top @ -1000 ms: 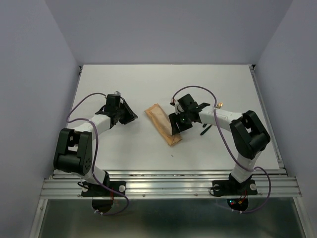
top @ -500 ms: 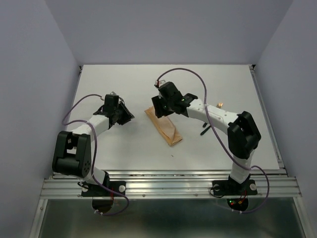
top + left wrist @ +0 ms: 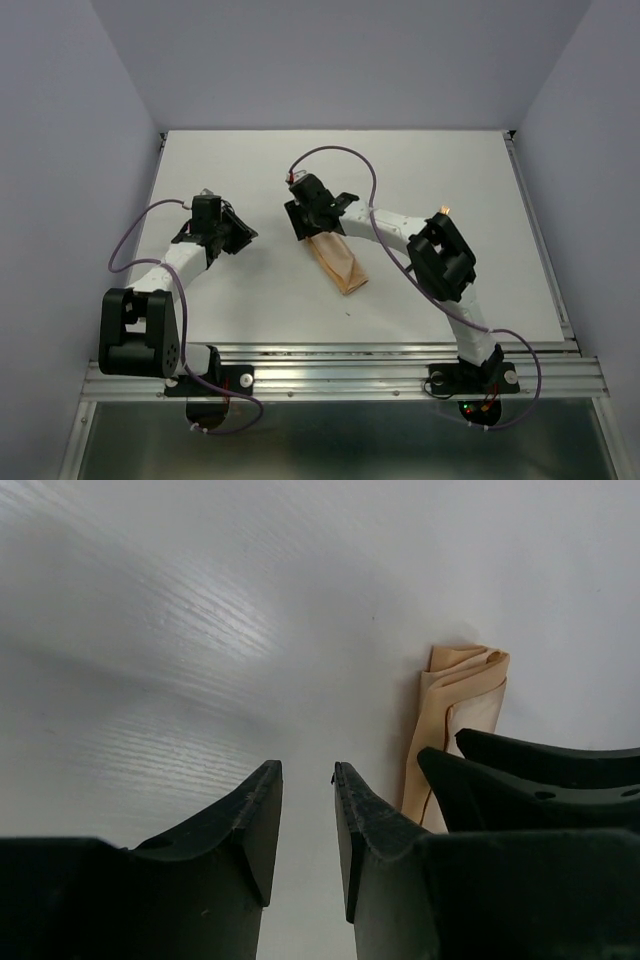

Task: Fold the napkin into a case and place the utensils inside
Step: Pick up the top corner of the smaller rectangle folded napkin from the center of the board.

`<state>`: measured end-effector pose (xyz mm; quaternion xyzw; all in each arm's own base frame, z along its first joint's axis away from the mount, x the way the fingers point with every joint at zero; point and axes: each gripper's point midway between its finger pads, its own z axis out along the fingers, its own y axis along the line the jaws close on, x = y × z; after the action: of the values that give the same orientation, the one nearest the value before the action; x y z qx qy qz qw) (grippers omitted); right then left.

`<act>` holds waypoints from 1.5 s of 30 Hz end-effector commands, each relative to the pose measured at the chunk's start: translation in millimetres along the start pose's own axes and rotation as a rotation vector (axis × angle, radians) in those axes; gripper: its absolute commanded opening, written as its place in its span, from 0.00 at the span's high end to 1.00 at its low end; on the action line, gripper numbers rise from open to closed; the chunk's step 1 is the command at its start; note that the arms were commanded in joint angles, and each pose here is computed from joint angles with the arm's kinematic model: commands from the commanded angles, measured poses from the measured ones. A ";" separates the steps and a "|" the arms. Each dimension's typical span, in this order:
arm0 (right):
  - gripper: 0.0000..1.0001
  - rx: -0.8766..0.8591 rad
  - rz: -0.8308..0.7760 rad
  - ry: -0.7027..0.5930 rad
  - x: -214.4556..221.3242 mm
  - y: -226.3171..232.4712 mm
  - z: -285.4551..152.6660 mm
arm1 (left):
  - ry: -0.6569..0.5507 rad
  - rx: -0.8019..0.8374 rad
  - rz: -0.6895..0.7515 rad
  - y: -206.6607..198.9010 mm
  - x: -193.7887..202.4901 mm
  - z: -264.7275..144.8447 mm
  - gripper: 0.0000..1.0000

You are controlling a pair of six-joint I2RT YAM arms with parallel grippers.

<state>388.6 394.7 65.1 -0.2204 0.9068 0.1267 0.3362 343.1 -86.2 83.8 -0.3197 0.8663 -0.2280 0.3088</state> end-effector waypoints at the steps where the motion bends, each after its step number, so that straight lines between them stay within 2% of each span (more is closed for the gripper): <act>1: 0.51 0.001 0.007 -0.101 -36.3 4.0 -3.4 | 0.007 0.030 0.003 -3.2 4.8 -1.7 0.62; 5: 0.60 0.050 -0.005 -0.097 -32.6 -4.8 3.7 | -0.006 0.051 0.012 -7.7 1.2 -1.0 0.62; 11: 0.60 0.080 -0.033 -0.085 -25.5 -6.4 12.0 | 0.005 0.049 0.014 -7.2 2.8 1.7 0.63; 15: 0.52 0.065 -0.030 -0.075 -21.7 -4.0 13.5 | 0.006 0.048 0.016 -6.2 3.4 2.4 0.63; 22: 0.55 0.052 -0.025 -0.075 -20.6 -1.8 14.2 | 0.011 0.047 0.017 -5.3 4.7 3.5 0.63; 29: 0.68 0.078 -0.035 -0.067 -14.3 -7.1 21.1 | 0.018 0.046 0.017 -2.9 7.3 5.7 0.63; 35: 0.92 0.074 -0.026 -0.081 -18.5 -6.2 17.8 | 0.022 0.047 0.018 -2.6 7.6 7.3 0.63; 36: 0.99 0.065 -0.023 -0.084 -19.6 -4.6 16.2 | 0.024 0.051 0.022 -3.1 8.4 7.3 0.63; 45: 0.99 -0.103 0.023 -0.182 -40.8 15.0 -30.7 | 0.026 0.099 0.102 -14.2 12.1 1.0 0.63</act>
<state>390.4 389.3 47.2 -0.2234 0.9031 0.1153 0.3482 342.5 -96.1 77.2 -0.2934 0.8724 -0.2464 0.3036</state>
